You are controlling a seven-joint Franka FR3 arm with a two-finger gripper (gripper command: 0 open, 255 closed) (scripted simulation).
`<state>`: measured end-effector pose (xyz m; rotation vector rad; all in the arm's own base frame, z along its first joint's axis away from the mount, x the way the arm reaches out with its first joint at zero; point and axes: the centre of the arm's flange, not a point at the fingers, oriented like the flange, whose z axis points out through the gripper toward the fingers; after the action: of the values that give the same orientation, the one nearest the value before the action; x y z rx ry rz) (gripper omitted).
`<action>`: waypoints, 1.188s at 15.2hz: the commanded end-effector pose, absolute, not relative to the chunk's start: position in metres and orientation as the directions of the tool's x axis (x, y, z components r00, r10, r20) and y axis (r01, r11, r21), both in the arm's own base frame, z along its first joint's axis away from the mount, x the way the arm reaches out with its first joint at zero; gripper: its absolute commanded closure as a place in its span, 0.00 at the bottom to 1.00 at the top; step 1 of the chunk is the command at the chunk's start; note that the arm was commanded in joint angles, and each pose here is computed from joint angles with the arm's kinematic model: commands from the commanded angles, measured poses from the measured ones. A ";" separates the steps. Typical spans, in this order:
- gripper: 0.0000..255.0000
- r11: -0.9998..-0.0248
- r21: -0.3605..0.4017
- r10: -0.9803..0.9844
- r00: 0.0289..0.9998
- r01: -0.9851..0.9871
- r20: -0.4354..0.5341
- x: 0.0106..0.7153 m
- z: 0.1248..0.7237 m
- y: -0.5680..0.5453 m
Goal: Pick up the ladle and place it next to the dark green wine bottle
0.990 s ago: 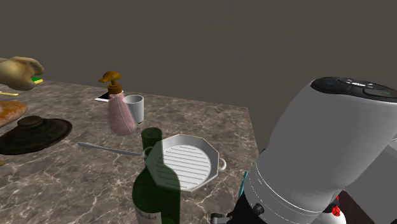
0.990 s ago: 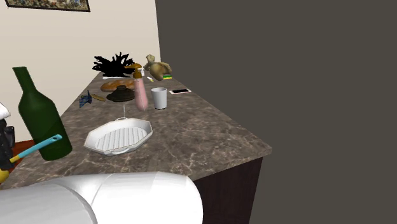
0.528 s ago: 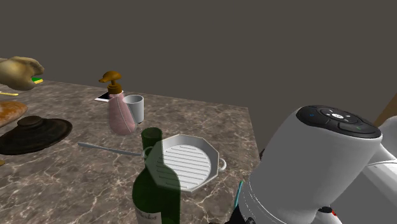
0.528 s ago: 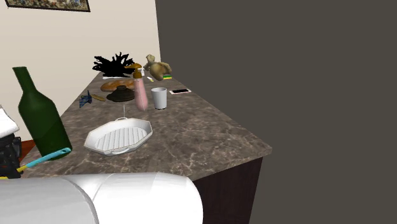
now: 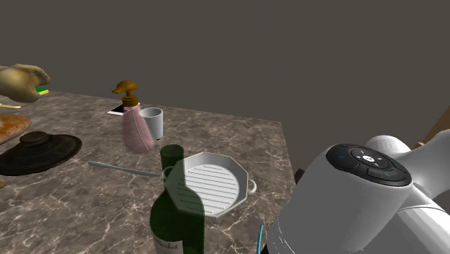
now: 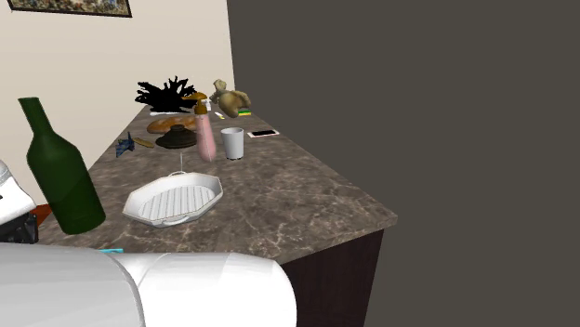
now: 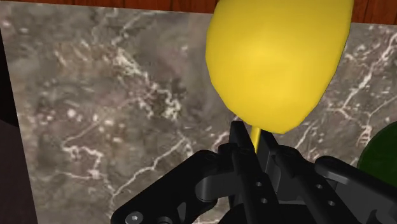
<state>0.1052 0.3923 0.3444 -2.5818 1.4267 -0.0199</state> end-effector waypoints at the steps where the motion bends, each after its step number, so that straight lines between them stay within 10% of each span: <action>1: 1.00 -0.519 -0.172 -0.839 0.537 -0.837 -0.080 0.105 0.343 0.393; 5: 1.00 -0.519 -0.172 -0.839 0.537 -0.837 -0.080 0.105 0.343 0.393; 6: 0.00 -0.519 -0.172 -0.839 0.537 -0.837 -0.080 0.105 0.343 0.393; 18: 0.00 -0.519 -0.172 -0.839 0.537 -0.837 -0.080 0.100 0.392 0.385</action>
<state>0.1002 0.3847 0.3905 -2.5829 1.4250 -0.0192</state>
